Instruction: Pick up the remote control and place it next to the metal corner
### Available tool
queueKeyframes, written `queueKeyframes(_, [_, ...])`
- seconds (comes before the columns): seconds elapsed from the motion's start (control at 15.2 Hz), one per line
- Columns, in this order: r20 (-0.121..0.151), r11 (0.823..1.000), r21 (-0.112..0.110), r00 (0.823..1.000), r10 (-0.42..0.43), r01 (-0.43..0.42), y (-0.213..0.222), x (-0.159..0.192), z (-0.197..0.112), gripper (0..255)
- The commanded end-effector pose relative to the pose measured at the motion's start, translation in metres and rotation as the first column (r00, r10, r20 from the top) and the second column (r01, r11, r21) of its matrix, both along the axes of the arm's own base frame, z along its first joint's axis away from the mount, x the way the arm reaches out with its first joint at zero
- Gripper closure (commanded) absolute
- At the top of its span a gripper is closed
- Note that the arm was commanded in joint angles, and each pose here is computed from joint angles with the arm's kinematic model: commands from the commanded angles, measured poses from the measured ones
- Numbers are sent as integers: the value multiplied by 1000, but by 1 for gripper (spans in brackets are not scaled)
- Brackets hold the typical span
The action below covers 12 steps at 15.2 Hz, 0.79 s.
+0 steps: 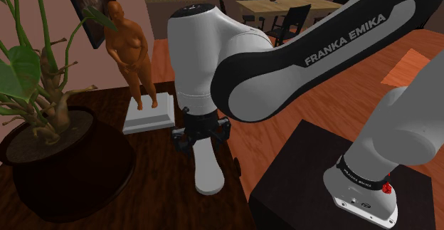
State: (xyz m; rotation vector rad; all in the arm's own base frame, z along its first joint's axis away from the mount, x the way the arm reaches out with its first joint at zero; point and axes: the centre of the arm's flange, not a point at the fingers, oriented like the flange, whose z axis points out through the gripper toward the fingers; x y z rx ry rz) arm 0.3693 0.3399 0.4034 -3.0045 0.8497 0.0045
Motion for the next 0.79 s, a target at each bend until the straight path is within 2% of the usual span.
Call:
queueKeyframes(0.0, [0, 1000, 0, 1000, 0, 0, 0, 0, 0, 255])
queueKeyframes(0.73, [0, 1000, 0, 1000, 0, 0, 0, 0, 58, 255])
